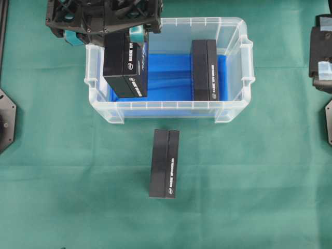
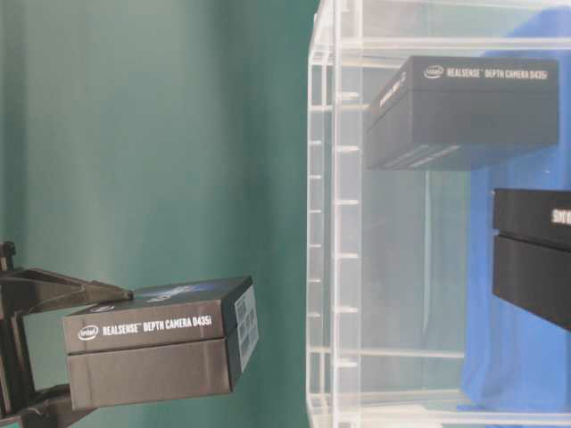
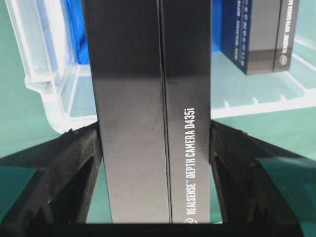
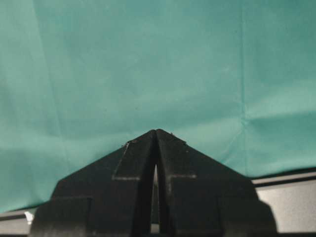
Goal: Take the box out of the case with the left arm.
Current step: 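Lift the left black box up out of the bin with left gripper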
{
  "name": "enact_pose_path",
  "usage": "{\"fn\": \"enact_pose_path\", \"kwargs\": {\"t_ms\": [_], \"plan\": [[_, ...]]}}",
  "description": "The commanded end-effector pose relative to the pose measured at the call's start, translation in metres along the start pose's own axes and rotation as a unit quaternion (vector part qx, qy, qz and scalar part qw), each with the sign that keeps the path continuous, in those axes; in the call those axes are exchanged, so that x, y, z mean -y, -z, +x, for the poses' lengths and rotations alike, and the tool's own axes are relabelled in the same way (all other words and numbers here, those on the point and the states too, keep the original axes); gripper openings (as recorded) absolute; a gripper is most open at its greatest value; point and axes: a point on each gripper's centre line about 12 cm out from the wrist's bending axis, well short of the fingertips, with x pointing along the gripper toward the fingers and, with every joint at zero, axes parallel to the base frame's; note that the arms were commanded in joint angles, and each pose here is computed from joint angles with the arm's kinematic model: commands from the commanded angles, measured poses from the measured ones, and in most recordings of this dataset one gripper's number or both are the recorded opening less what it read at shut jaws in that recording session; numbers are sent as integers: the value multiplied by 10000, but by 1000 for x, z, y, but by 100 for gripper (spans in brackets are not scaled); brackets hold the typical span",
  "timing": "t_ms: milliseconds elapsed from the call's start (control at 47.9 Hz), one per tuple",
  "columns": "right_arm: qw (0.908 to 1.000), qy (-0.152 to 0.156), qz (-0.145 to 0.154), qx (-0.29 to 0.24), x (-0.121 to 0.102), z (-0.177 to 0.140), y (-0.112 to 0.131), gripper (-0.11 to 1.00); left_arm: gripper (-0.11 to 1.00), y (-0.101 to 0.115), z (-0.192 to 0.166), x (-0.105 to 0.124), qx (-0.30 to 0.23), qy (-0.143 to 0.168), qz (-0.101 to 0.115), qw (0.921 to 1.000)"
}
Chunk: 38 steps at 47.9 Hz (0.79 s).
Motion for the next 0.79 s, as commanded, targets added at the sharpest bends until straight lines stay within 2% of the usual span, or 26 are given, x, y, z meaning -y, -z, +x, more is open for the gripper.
{"fn": "enact_pose_path", "kwargs": {"t_ms": [0,773], "plan": [[10000,-3,20,54,1,-3,-1,2,60,1,-19,0,62,254,7,9997],[10000,-4,20,46,0,-3,-1,2,60,3,-17,-2,67,214,29,9997]]}}
